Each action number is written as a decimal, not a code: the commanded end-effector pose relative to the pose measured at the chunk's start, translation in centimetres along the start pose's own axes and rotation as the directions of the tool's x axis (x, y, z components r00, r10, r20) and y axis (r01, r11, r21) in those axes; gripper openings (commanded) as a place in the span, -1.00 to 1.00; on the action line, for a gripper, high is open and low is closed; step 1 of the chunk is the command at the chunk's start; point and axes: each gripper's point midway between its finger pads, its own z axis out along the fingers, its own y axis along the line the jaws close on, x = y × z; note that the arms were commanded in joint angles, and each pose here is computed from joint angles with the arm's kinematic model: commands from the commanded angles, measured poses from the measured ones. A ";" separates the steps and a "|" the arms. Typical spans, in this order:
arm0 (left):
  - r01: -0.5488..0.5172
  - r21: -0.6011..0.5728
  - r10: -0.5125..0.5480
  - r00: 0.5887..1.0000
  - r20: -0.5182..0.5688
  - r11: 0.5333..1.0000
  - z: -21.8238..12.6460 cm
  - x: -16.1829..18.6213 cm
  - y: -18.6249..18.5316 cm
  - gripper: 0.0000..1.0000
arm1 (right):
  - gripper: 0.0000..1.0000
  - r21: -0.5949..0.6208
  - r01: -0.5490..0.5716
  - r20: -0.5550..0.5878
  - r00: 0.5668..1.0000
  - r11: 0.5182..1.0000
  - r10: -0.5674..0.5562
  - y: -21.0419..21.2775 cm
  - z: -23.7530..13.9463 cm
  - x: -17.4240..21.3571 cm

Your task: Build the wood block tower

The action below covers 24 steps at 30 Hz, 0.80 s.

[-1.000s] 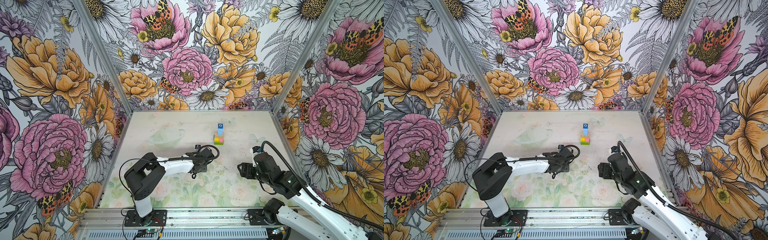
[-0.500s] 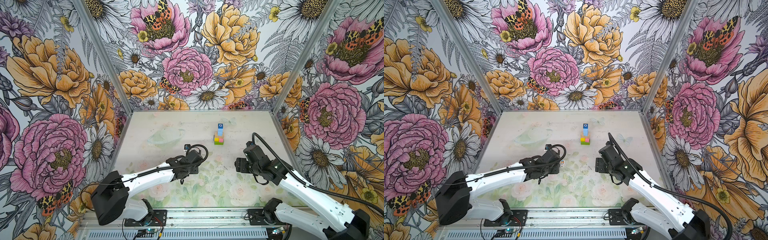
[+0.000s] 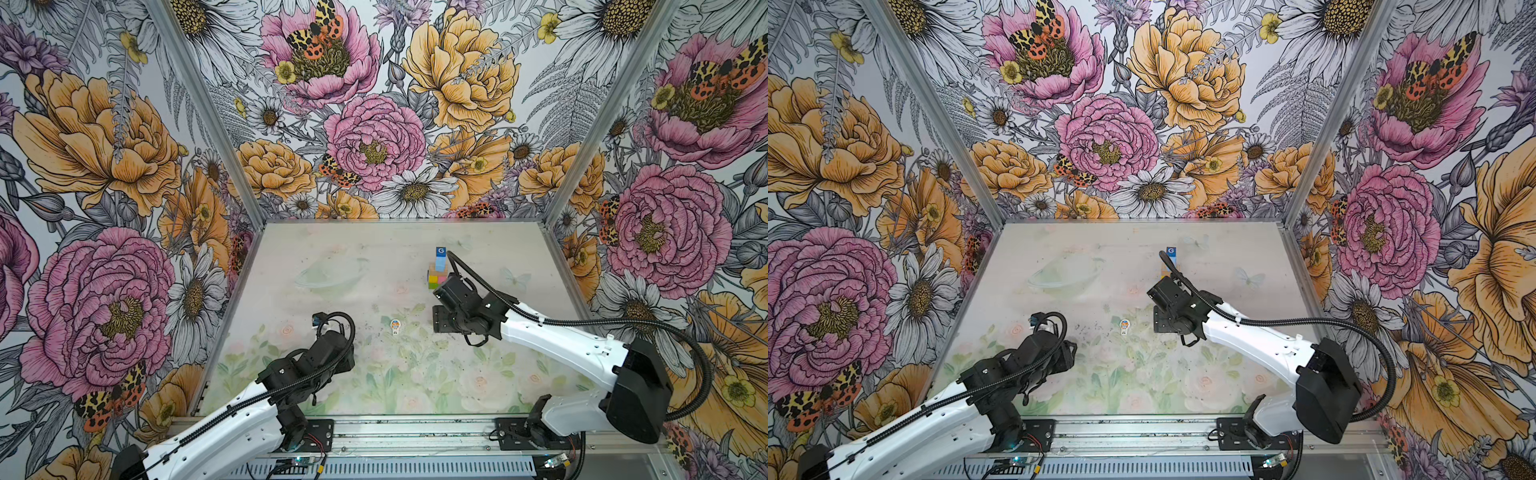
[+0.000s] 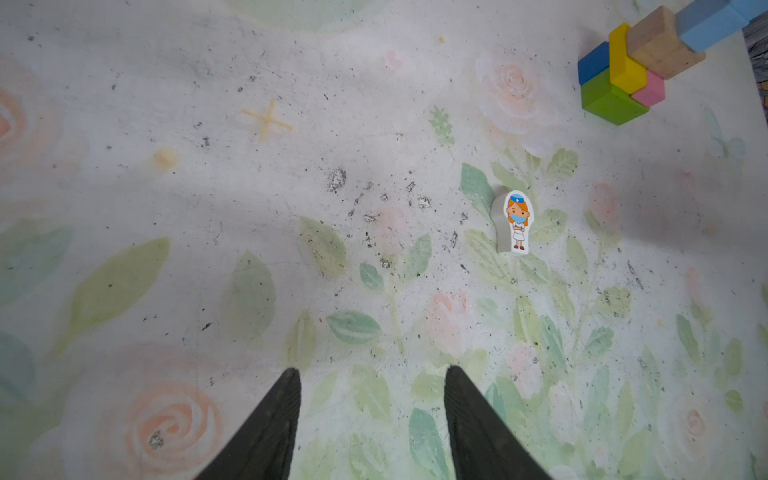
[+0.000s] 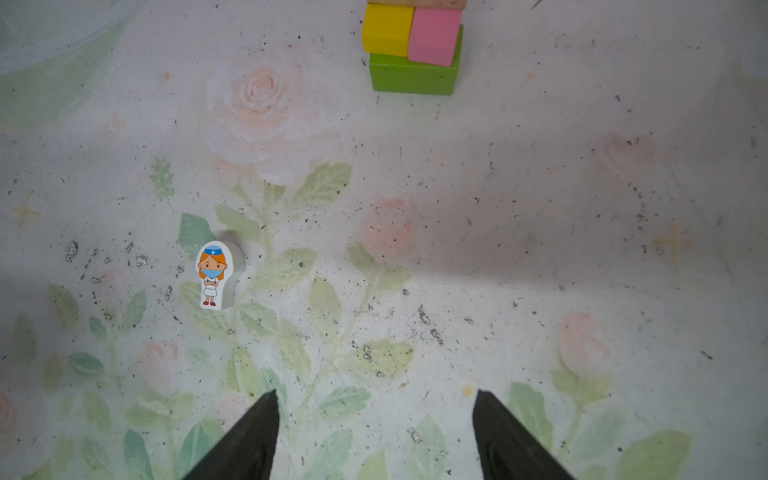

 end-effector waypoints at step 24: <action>0.061 0.309 -0.091 0.993 0.081 0.949 -5.9 -2.2 -3.1 0.91 | 0.39 -0.021 0.052 -0.098 0.994 0.998 -0.054 9.0 7.4 -2.2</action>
